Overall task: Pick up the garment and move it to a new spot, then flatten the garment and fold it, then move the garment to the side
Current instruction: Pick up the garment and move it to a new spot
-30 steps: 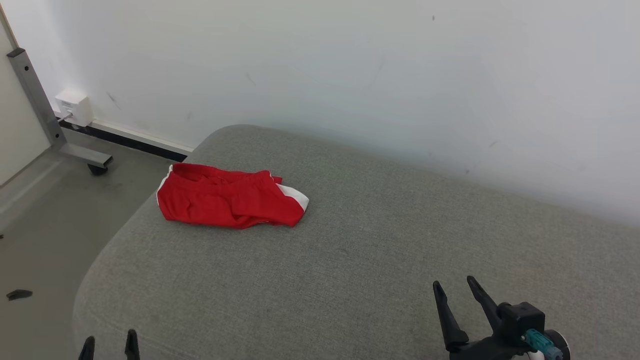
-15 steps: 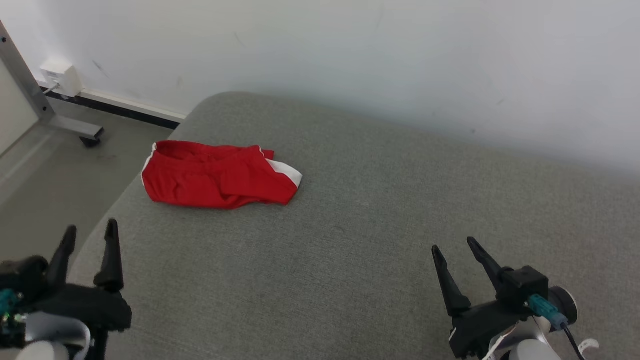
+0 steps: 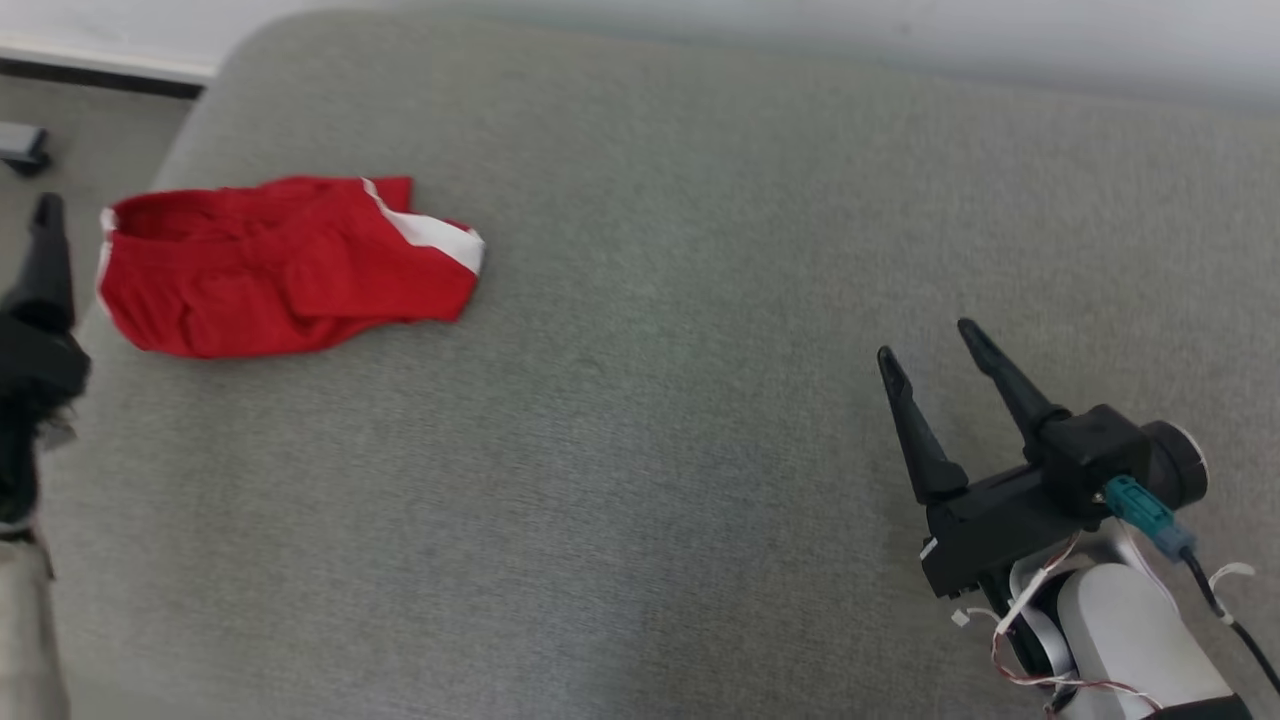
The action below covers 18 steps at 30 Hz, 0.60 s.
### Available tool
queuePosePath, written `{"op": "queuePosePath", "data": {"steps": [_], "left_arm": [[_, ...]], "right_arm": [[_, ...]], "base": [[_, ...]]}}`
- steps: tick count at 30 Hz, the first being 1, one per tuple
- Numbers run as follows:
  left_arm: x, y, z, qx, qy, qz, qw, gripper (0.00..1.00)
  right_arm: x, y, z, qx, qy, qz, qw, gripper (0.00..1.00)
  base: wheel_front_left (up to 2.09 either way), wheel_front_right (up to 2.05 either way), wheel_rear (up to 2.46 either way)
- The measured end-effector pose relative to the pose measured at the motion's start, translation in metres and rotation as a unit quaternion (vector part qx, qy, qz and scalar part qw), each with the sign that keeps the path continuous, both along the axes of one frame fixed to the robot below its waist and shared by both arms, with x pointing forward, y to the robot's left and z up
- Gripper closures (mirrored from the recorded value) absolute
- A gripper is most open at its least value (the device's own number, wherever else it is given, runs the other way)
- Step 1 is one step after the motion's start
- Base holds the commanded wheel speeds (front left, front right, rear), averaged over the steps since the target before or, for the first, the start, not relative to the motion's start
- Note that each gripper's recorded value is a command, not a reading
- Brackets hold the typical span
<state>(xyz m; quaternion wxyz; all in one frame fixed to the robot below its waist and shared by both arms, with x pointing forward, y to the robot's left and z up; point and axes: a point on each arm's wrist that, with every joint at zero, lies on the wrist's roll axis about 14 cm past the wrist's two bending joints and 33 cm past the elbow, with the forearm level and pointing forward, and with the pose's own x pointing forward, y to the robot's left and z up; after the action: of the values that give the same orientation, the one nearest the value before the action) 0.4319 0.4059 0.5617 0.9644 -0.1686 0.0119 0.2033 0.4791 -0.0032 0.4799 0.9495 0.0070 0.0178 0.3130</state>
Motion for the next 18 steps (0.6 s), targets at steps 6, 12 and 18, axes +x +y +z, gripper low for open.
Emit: {"op": "queuePosePath", "data": {"steps": [6, 12, 18], "left_arm": [[0.044, 0.001, -0.044, -0.089, 0.084, 0.002, 0.993, 0.00], [0.089, -0.020, -0.068, -0.123, 0.124, -0.018, 0.985, 0.00], [0.114, -0.047, -0.108, -0.160, 0.173, -0.033, 0.971, 0.00]], "right_arm": [[0.012, -0.024, -0.030, -0.005, 0.026, -0.027, 0.999, 0.00], [0.017, -0.052, -0.049, -0.014, 0.043, -0.062, 0.997, 0.00], [0.014, -0.079, -0.064, -0.020, 0.059, -0.097, 0.993, 0.00]], "base": [[0.00, 0.00, 0.00], [0.00, 0.00, 0.00], [0.00, 0.00, 0.00]]}}
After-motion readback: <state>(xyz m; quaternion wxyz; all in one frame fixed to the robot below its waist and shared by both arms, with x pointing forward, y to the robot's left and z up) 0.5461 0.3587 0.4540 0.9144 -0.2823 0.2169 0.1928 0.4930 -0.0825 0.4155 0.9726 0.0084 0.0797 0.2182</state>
